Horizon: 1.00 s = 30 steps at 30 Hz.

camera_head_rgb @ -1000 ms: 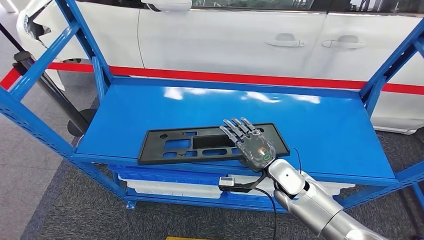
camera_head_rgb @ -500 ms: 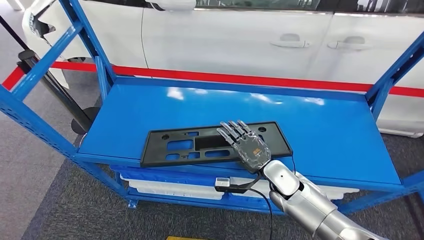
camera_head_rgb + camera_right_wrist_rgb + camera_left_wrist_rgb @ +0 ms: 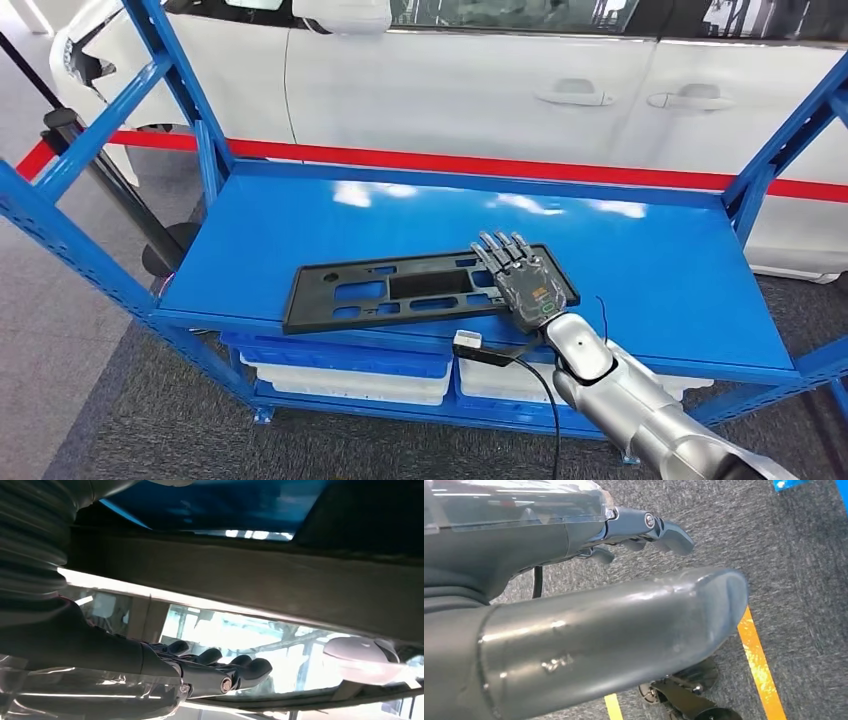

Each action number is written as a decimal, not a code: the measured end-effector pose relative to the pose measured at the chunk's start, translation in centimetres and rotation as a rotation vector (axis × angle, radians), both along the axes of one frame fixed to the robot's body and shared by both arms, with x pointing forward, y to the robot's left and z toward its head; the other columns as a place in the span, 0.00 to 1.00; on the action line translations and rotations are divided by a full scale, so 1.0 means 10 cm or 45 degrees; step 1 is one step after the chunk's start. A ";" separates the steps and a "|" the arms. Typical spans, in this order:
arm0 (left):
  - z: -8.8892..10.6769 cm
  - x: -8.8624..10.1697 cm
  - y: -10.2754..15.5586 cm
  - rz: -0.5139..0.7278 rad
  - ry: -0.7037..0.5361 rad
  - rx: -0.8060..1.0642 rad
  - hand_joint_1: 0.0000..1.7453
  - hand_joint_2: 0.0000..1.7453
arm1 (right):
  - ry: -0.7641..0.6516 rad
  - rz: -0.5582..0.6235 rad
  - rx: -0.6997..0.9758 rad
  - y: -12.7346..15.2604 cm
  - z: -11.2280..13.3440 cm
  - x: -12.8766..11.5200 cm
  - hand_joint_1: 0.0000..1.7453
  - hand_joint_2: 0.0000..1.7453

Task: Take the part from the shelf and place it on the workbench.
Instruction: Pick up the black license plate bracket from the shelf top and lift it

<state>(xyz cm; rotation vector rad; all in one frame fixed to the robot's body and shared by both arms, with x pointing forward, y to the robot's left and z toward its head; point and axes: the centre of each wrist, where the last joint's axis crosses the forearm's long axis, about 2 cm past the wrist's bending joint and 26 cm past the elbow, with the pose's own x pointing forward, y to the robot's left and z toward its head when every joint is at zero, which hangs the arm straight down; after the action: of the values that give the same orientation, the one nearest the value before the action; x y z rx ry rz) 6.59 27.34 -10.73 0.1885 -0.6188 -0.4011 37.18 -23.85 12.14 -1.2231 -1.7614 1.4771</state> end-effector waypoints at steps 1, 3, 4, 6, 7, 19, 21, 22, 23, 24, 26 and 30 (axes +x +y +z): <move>0.00 0.00 0.00 0.000 0.000 0.000 0.00 0.00 | 0.003 -0.006 -0.004 -0.01 0.00 0.01 0.00 1.00; 0.00 0.01 -0.01 -0.001 -0.001 -0.001 0.00 0.00 | 0.015 -0.025 -0.008 -0.03 -0.02 0.02 0.00 1.00; 0.00 0.01 -0.01 -0.002 -0.002 -0.001 0.00 0.00 | 0.022 -0.034 -0.007 -0.05 -0.04 0.02 0.01 1.00; 0.00 0.02 -0.01 -0.004 0.000 0.000 0.00 0.00 | 0.041 -0.056 -0.009 -0.08 -0.08 0.02 0.33 1.00; 0.00 0.02 -0.01 -0.006 0.003 0.000 0.00 0.00 | 0.053 -0.065 -0.010 -0.09 -0.10 0.02 0.54 1.00; 0.01 0.05 -0.04 -0.021 0.009 -0.021 0.00 0.00 | 0.129 -0.067 0.026 0.06 -0.17 0.03 0.91 1.00; 0.01 0.05 -0.04 -0.021 0.008 -0.020 0.00 0.00 | 0.140 -0.067 0.021 0.05 -0.20 0.01 0.91 1.00; 0.01 0.05 -0.04 -0.021 0.009 -0.020 0.00 0.00 | 0.145 -0.068 0.019 0.05 -0.22 0.00 0.91 1.00; 0.01 0.04 -0.04 -0.021 0.011 -0.019 0.00 0.00 | 0.150 -0.070 0.018 0.05 -0.23 -0.01 0.91 1.00; 0.01 0.03 -0.03 -0.021 0.013 -0.017 0.00 0.00 | 0.153 -0.071 0.017 0.04 -0.24 -0.02 0.91 1.00; 0.00 0.02 -0.02 -0.020 0.014 -0.015 0.00 0.00 | 0.154 -0.073 0.017 0.04 -0.25 -0.02 0.89 1.00; 0.00 0.02 -0.02 -0.020 0.017 -0.014 0.00 0.00 | 0.151 -0.078 0.023 0.03 -0.24 0.00 0.91 1.00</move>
<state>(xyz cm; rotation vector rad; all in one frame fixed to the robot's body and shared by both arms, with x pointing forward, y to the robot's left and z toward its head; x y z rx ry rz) 6.75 27.18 -10.71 0.1700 -0.6096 -0.4141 37.14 -23.52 9.79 -1.1461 -1.6418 1.4648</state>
